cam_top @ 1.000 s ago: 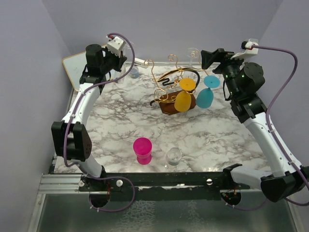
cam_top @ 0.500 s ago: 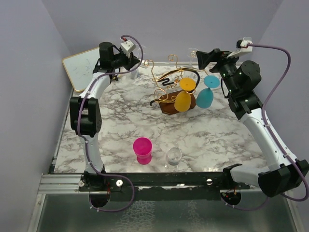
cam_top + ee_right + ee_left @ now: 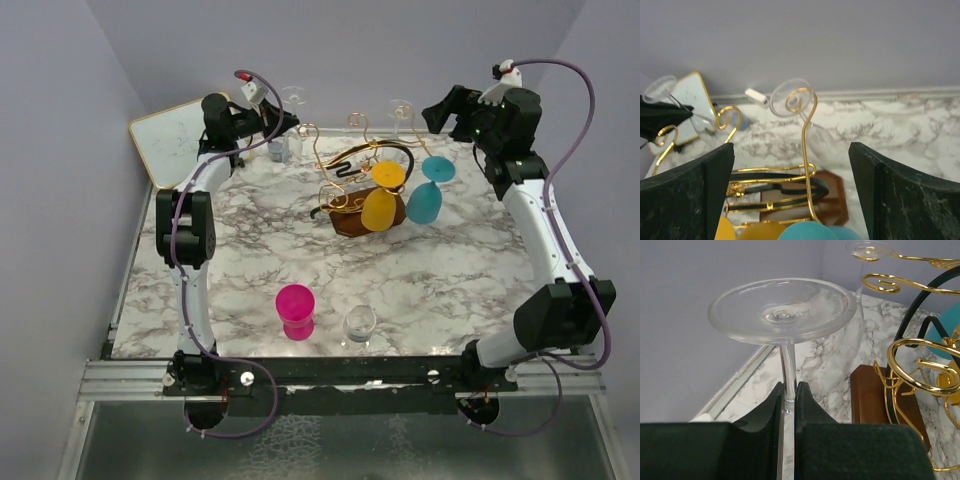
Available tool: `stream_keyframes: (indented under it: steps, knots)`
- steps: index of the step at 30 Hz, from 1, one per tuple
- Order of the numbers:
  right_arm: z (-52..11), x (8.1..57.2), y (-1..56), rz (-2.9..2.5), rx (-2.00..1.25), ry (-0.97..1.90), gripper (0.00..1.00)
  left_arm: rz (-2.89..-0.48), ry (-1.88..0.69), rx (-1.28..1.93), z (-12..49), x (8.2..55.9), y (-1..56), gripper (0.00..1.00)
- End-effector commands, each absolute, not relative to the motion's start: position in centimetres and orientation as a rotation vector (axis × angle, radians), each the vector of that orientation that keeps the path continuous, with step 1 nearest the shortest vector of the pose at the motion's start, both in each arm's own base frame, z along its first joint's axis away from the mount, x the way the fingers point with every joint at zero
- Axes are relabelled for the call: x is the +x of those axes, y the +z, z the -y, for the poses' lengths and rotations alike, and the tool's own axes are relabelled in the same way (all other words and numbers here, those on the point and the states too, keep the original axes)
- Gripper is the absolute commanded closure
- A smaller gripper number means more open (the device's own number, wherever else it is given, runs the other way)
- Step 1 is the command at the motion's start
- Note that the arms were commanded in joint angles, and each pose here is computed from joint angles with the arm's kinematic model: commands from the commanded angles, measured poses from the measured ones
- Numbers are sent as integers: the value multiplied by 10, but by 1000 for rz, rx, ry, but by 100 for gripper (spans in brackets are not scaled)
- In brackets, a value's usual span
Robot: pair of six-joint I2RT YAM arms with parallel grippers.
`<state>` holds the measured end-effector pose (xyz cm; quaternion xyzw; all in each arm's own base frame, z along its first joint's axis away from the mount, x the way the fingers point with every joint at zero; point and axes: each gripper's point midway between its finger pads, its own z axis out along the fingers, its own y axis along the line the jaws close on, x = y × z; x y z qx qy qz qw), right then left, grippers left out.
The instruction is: Place the wine glass upside down on the wine glass rack
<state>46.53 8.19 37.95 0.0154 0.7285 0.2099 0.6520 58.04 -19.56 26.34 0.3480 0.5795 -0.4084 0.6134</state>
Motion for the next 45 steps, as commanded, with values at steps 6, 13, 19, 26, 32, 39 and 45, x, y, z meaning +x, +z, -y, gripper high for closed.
stream_keyframes:
  steps: [6, 13, 19, 26, 32, 39, 45]
  knots:
    - [-79, 448, 339, -1886, 45, 429, 2, -1226, -967, 951, 226, 546, 291, 100]
    - [-76, 436, 332, -1895, 37, 405, 0, -1221, -981, 1025, 243, 522, 291, 100]
    - [-77, 434, 329, -1885, 38, 417, 0, -1223, -985, 1045, 249, 505, 295, 100]
    - [-83, 430, 321, -1886, 35, 461, 0, -1264, -962, 1066, 246, 488, 291, 100]
    - [-86, 428, 323, -1878, 32, 480, 0, -1296, -952, 1083, 242, 469, 287, 100]
    - [-84, 427, 336, -1842, 23, 463, 0, -1323, -968, 1094, 242, 442, 285, 100]
    - [-89, 424, 338, -1833, 16, 499, 0, -1347, -954, 1105, 244, 421, 274, 100]
